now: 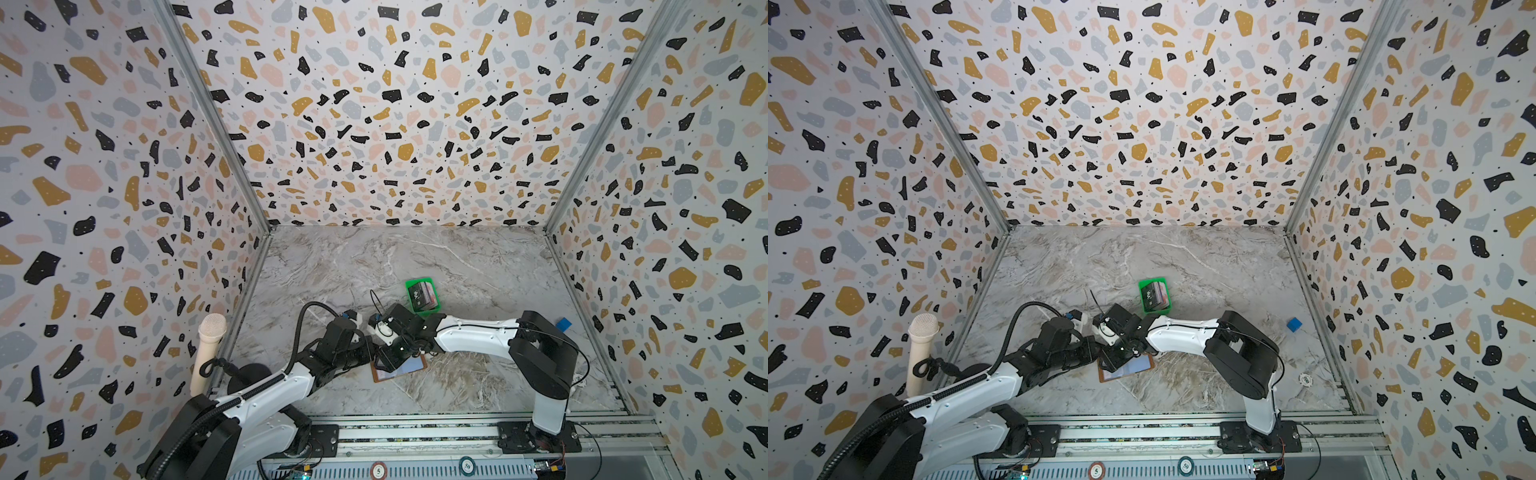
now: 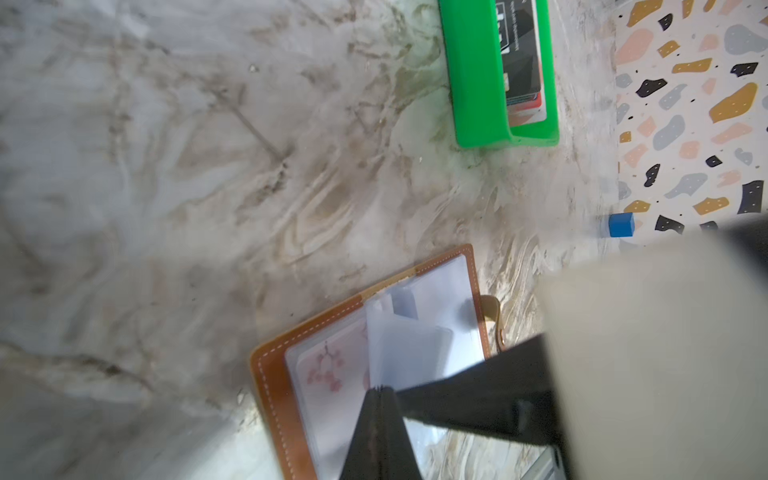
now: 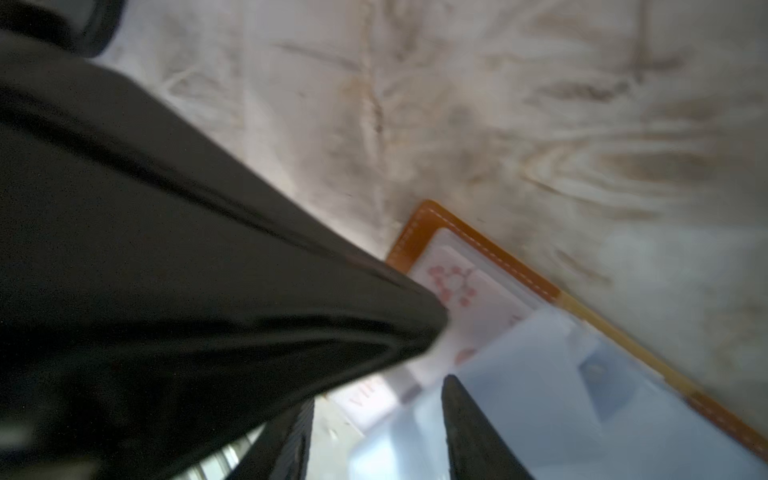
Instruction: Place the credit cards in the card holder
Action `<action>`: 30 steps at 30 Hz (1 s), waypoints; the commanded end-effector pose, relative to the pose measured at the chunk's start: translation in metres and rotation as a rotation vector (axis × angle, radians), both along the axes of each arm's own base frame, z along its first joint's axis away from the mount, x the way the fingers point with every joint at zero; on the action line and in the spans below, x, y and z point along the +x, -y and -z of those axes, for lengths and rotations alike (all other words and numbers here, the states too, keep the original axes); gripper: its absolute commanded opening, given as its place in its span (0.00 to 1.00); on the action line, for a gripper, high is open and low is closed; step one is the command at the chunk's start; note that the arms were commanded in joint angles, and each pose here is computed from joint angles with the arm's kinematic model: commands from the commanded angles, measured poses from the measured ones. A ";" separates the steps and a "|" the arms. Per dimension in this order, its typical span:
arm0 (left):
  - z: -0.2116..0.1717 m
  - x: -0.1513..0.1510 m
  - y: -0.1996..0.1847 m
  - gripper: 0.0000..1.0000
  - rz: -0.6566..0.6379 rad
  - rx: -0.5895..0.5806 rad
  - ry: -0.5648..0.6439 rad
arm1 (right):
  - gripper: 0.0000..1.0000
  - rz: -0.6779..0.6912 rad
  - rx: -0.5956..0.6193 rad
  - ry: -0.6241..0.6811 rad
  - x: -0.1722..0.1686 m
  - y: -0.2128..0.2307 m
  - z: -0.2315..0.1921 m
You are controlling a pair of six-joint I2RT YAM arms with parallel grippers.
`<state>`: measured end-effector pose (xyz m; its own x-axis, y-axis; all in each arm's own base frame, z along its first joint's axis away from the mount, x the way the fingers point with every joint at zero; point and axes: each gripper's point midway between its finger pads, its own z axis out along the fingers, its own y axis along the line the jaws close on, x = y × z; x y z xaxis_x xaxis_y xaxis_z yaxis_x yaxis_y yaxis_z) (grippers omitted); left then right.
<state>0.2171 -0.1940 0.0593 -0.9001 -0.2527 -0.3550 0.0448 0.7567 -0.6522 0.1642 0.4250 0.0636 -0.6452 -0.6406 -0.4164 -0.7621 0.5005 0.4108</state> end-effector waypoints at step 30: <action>0.043 -0.008 -0.009 0.00 0.049 0.197 -0.050 | 0.50 0.316 -0.275 0.170 0.056 0.120 0.023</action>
